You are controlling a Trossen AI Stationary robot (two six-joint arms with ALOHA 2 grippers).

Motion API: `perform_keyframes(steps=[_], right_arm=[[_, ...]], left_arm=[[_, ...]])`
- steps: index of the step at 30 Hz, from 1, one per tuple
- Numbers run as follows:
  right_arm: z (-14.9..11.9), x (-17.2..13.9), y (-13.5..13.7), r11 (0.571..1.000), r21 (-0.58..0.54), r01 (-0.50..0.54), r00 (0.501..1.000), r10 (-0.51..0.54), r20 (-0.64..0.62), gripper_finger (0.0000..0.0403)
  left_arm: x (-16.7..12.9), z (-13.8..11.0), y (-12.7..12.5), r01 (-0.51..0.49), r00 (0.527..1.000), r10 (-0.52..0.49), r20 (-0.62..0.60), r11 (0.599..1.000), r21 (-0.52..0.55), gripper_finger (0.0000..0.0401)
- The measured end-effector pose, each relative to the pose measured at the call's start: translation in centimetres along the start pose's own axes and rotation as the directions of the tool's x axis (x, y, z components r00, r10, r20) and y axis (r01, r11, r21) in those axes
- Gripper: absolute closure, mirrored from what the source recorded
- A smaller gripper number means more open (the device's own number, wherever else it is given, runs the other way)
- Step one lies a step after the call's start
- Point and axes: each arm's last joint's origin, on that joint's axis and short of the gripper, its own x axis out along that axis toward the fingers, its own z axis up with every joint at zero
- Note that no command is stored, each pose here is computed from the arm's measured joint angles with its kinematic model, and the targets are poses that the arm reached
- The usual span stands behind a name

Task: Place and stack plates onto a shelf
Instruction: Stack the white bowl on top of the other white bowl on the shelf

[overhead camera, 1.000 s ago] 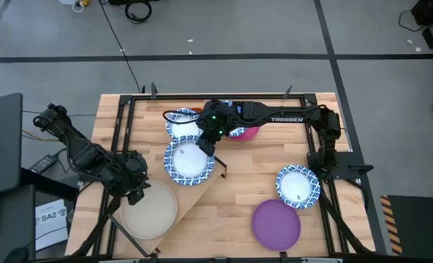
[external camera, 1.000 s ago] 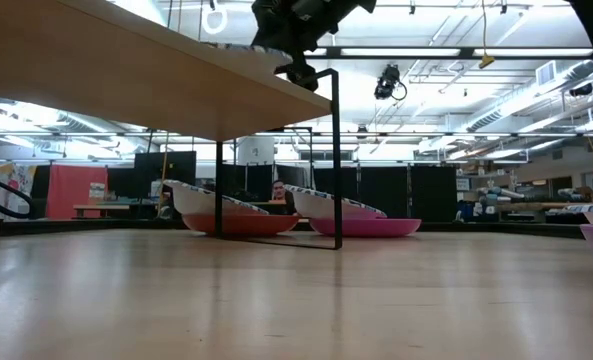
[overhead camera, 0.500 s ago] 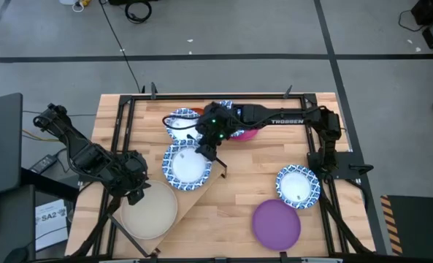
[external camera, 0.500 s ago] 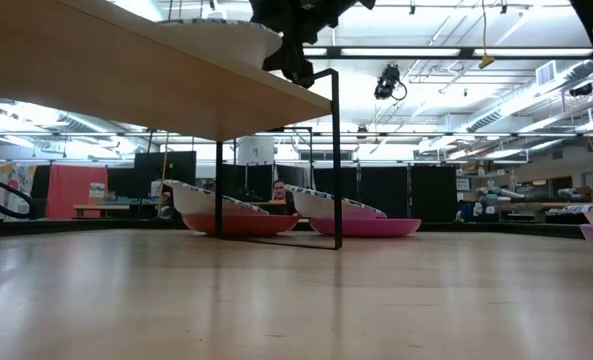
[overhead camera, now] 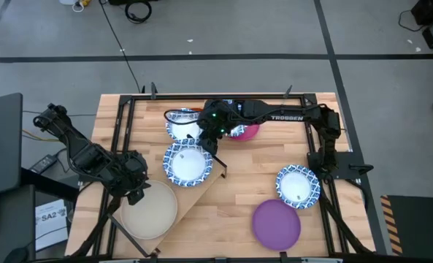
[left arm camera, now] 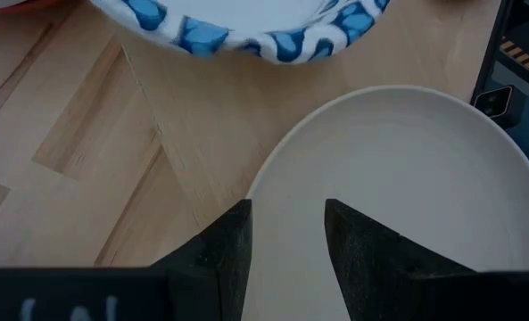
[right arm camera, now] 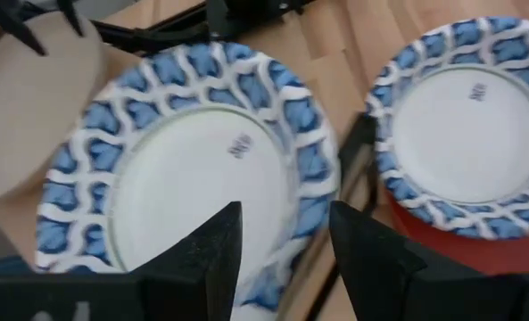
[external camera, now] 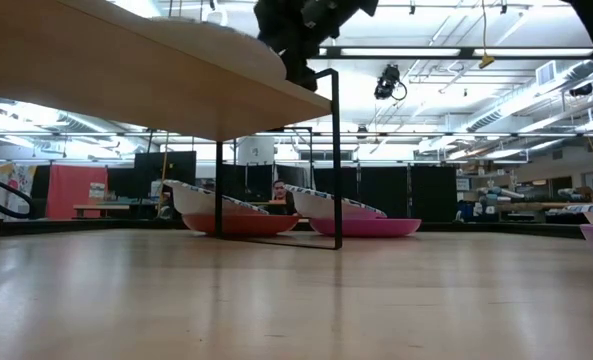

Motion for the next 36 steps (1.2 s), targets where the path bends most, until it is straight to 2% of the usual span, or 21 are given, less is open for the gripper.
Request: perform_keyframes(steps=[6, 16, 23, 27, 31, 36], right_arm=[[0.0, -0.6, -2.2, 0.998, 0.040, 0.045, 0.999, -0.044, -0.032, 0.0227], [-0.8, -1.9, -6.0, 0.979, 0.148, 0.140, 0.981, -0.117, -0.156, 0.0228], [-1.2, -2.7, -7.5, 0.972, 0.157, 0.173, 0.970, -0.140, -0.198, 0.0228], [-1.5, -3.4, -7.8, 0.977, 0.111, 0.182, 0.960, -0.151, -0.237, 0.0228], [-1.7, -4.6, -7.5, 0.973, 0.052, 0.225, 0.946, -0.206, -0.250, 0.0228], [-1.6, -6.9, -7.1, 0.961, -0.017, 0.277, 0.932, -0.273, -0.238, 0.0228]], left_arm=[[0.0, 0.0, 0.0, 0.000, 1.000, 0.000, 0.000, 1.000, 0.000, 0.0252], [0.0, 0.1, 0.0, -0.013, 1.000, 0.013, 0.029, 1.000, 0.000, 0.0252], [0.0, 0.4, 0.2, -0.044, 0.995, 0.044, 0.087, 0.999, -0.010, 0.0252], [0.3, 1.1, 0.6, -0.070, 0.991, 0.075, 0.108, 0.996, -0.054, 0.0252], [0.4, 2.3, 1.6, -0.101, 0.984, 0.119, 0.133, 0.986, -0.133, 0.0252], [0.0, 4.0, 3.7, -0.139, 0.966, 0.191, 0.172, 0.952, -0.274, 0.0252]])
